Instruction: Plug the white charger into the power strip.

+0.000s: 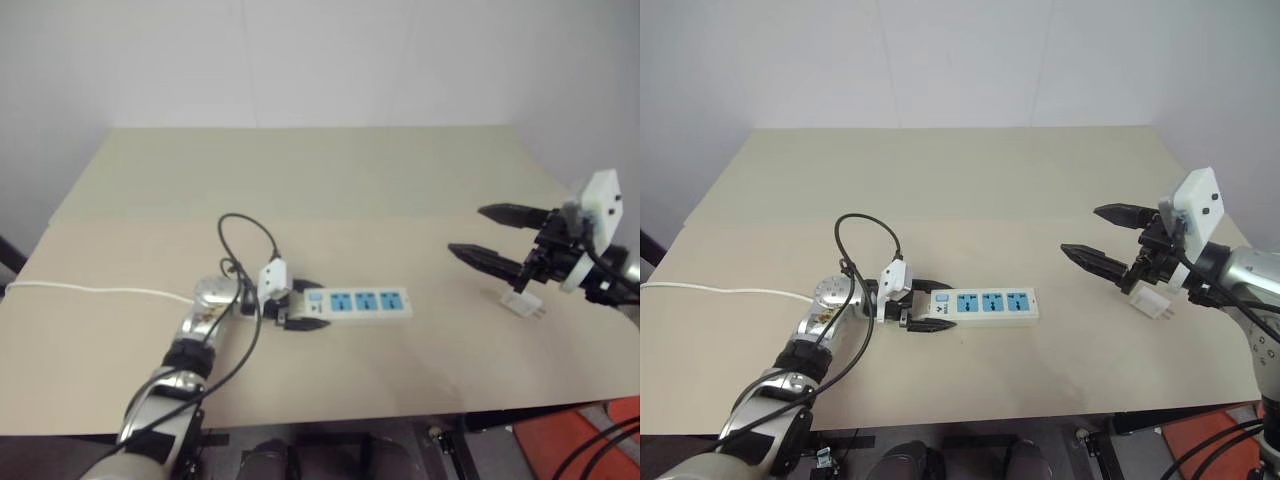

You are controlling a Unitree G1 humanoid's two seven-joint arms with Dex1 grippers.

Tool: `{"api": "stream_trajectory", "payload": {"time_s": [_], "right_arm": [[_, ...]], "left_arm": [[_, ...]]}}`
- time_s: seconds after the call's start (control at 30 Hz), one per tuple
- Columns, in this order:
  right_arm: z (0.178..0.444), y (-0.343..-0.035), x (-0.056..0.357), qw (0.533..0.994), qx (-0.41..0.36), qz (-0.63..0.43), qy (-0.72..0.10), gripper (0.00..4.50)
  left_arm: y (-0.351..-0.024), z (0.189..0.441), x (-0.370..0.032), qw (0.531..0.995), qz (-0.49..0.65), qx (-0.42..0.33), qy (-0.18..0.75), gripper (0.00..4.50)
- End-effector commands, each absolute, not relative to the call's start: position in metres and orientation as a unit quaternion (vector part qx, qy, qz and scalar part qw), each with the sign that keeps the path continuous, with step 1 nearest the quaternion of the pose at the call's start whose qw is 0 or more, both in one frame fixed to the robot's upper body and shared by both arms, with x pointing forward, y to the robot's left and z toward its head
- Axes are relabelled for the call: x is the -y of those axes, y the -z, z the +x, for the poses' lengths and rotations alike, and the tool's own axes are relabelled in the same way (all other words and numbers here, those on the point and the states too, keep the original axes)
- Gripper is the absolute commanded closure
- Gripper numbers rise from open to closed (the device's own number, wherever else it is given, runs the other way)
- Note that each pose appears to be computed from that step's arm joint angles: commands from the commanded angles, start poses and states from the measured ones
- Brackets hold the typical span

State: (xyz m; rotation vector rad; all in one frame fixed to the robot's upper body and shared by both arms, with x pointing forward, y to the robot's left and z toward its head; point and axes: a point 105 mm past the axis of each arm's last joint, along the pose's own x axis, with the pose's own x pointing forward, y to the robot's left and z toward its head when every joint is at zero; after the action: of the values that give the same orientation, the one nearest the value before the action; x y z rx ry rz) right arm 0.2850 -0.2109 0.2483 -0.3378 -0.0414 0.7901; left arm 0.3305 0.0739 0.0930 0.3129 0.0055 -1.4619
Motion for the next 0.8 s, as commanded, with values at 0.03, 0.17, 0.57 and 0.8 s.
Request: {"api": "stream_trajectory", "payload": {"time_s": [0.03, 0.17, 0.57, 0.8], "right_arm": [[0.281, -0.261, 0.222, 0.912, 0.041, -0.194, -0.360, 0.00], [0.284, -0.258, 0.232, 0.916, 0.028, -0.197, -0.347, 0.00], [0.299, -0.248, 0.291, 0.936, -0.068, -0.196, -0.283, 0.00], [0.316, -0.235, 0.328, 0.934, -0.184, -0.216, -0.217, 0.00]], "left_arm": [[-0.098, 0.320, -0.060, 0.729, 0.127, 0.021, 0.672, 1.21], [-0.091, 0.313, -0.058, 0.732, 0.122, 0.013, 0.670, 1.21], [-0.089, 0.314, -0.059, 0.727, 0.144, -0.004, 0.672, 1.21], [-0.089, 0.316, -0.056, 0.728, 0.147, -0.002, 0.670, 1.21]]}}
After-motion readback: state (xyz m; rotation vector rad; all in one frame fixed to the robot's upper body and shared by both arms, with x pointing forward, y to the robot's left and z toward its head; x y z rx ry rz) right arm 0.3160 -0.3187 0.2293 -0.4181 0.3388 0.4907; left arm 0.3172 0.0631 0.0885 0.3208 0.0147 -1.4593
